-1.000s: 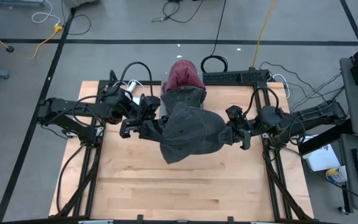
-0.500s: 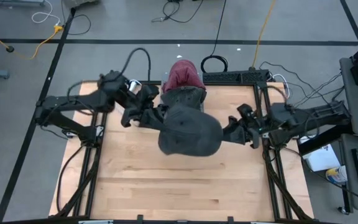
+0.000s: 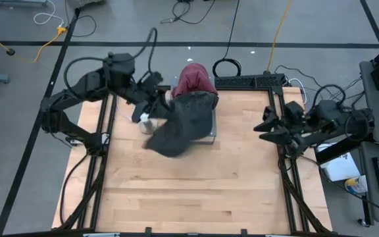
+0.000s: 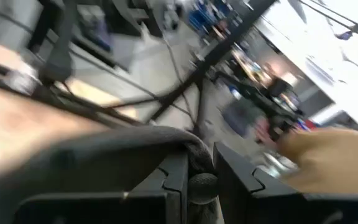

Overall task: Pick & Place hat
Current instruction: Stack the black cap on top of the black cap on the shelf

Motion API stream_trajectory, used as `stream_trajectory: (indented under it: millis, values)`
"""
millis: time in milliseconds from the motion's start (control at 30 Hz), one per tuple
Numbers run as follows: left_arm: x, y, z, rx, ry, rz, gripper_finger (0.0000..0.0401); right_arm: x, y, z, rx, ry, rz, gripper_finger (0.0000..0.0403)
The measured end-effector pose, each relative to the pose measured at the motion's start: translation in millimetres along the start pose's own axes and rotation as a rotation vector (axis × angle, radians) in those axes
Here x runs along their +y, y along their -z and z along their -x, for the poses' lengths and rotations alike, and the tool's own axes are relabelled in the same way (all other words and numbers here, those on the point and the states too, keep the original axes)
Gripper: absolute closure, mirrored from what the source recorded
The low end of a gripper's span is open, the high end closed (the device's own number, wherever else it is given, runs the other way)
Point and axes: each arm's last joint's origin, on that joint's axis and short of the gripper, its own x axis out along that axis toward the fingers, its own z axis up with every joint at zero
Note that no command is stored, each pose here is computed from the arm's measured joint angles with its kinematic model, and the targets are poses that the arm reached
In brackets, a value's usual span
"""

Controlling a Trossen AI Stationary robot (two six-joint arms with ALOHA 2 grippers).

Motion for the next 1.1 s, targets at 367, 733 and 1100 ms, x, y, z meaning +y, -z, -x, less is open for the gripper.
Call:
stream_trajectory:
  millis: [367,733,1100]
  values:
    - [-13,-15,15,-0.171,-0.193,-0.14,0.0348,10,-15,21,-0.135,-0.048,0.337,0.0259]
    - [1,9,-16,-0.007,-0.454,-0.27,0.0348,12,-20,19,-0.207,-0.035,0.712,0.0258]
    - [-5,38,-73,0.163,-0.479,-0.584,0.0348,11,-21,19,-0.212,0.019,0.825,0.0264]
